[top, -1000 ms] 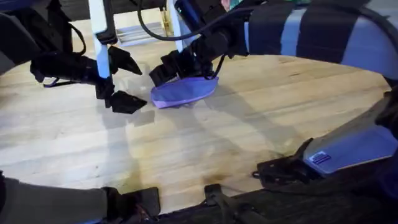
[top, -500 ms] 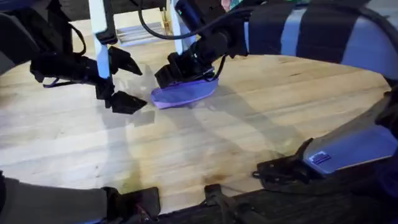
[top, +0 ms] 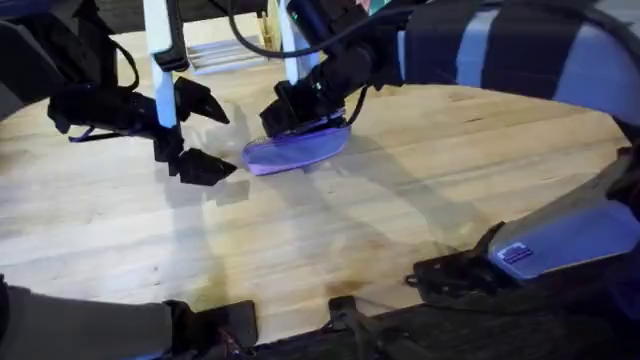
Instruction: Unzip the bag, pick up the pens from the table one at a time and place them inside, then zip the bag closed.
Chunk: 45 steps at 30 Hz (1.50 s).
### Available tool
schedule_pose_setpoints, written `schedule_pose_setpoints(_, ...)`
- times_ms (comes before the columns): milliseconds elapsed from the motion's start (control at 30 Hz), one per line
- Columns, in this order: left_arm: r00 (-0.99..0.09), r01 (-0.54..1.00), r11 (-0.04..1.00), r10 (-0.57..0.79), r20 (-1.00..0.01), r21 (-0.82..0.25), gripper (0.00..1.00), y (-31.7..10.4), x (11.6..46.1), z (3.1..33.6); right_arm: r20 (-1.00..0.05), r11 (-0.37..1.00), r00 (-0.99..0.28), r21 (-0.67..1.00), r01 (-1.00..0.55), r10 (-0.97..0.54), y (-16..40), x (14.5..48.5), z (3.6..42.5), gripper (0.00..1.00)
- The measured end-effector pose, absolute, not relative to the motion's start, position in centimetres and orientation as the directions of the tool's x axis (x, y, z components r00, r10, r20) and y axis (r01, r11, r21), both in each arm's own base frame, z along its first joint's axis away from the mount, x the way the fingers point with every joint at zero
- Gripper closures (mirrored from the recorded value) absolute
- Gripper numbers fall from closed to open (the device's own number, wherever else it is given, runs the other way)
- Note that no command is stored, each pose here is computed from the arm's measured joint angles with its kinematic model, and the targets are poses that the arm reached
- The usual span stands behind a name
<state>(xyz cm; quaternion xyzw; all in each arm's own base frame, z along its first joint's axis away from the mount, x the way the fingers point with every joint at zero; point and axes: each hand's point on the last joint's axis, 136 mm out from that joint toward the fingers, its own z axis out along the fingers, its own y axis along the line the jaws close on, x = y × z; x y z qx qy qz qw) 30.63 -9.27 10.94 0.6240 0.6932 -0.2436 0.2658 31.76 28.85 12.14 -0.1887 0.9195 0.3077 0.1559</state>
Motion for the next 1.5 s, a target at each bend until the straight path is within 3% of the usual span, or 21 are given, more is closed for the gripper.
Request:
schedule_pose_setpoints(333,-0.076,0.995,0.101,0.690,-0.719,-0.009,0.007,-10.1,30.7,11.7,-0.508,0.726,-0.841,0.505,-0.467,-0.188,27.3,32.4,17.2,0.970)
schedule_pose_setpoints(767,-0.054,0.998,0.045,0.593,-0.804,-0.033,0.006,-13.1,29.7,13.4,-0.514,0.723,-0.837,0.505,-0.471,-0.187,27.3,32.3,17.5,0.970)
schedule_pose_setpoints(933,-0.030,0.999,-0.007,0.599,-0.801,-0.043,0.006,-14.6,29.5,12.5,-0.514,0.723,-0.837,0.505,-0.471,-0.187,27.3,32.3,17.5,0.971)
schedule_pose_setpoints(1200,-0.079,0.993,-0.016,0.616,-0.784,-0.113,0.002,-14.7,29.5,10.0,-0.513,0.721,-0.838,0.507,-0.472,-0.187,27.3,32.3,17.6,0.971)
schedule_pose_setpoints(1267,-0.086,0.992,-0.016,0.617,-0.782,-0.122,0.128,-14.7,29.5,9.7,-0.513,0.721,-0.838,0.507,-0.472,-0.187,27.3,32.3,17.6,0.972)
schedule_pose_setpoints(1400,-0.082,0.993,-0.016,0.622,-0.779,-0.118,0.641,-14.7,29.6,9.5,-0.513,0.721,-0.838,0.507,-0.472,-0.187,27.3,32.3,17.6,0.971)
schedule_pose_setpoints(1500,-0.076,0.994,-0.017,0.621,-0.780,-0.110,0.880,-14.6,29.7,9.5,-0.513,0.721,-0.838,0.507,-0.472,-0.188,27.3,32.3,17.6,0.971)
